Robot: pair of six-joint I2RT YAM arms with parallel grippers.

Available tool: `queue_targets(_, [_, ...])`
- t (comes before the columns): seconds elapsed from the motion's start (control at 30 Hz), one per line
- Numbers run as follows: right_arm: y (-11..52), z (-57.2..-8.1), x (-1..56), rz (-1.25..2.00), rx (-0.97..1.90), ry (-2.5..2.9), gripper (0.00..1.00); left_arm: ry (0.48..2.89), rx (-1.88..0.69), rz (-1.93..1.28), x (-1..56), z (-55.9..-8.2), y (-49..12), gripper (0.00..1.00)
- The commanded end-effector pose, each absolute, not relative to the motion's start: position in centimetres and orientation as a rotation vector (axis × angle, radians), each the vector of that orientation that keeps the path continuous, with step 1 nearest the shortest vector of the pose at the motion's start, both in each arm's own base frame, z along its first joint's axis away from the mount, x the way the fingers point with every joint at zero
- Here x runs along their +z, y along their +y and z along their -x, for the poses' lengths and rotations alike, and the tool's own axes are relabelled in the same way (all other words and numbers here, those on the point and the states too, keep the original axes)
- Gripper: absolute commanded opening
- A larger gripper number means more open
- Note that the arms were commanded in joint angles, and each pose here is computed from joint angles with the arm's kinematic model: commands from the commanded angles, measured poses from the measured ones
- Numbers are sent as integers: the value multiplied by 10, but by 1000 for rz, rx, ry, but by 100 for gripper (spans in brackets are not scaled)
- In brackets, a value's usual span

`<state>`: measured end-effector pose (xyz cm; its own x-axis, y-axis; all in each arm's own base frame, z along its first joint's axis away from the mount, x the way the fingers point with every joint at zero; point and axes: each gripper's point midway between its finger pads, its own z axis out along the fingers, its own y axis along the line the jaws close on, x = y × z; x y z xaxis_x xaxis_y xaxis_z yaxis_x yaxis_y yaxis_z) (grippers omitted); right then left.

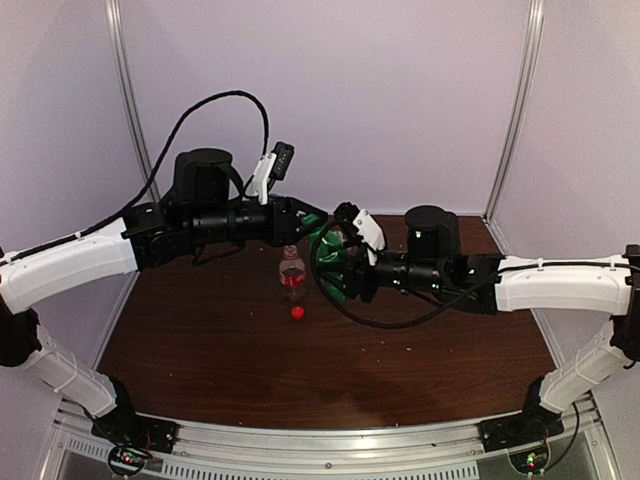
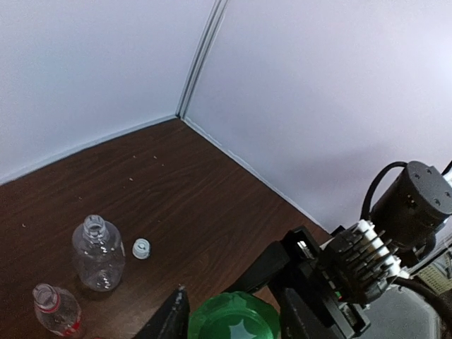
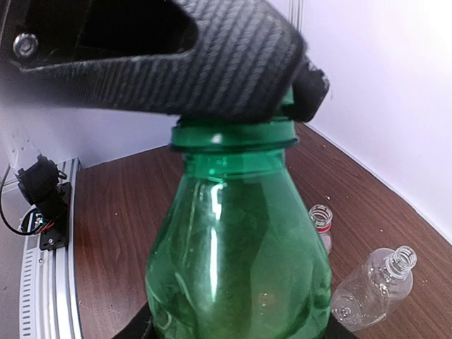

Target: Unscrew the bottle caps

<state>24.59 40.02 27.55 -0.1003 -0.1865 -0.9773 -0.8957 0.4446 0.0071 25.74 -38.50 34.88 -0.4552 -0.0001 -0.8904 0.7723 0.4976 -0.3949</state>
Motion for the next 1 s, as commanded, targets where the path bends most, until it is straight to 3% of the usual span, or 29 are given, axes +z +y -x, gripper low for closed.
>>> queue_targets(0.0, [397,-234,283,1011,829,1536,40,1726,-1038,-714,368,-252,-380,53])
queue_targets(0.17, [398,-214,287,1110,932,1492,42,1650,-1124,-812,374,-243,-367,68])
queue_targets(0.5, [403,-165,300,1334,1260,1358,45,1349,-1358,-1158,388,-186,-359,77])
queue_targets(0.67, [409,-151,306,1396,1406,1309,47,1243,-1436,-1247,390,-168,-358,77])
queue_targets(0.97, [414,-148,312,1397,1530,1277,47,1198,-1517,-1302,380,-157,-364,59])
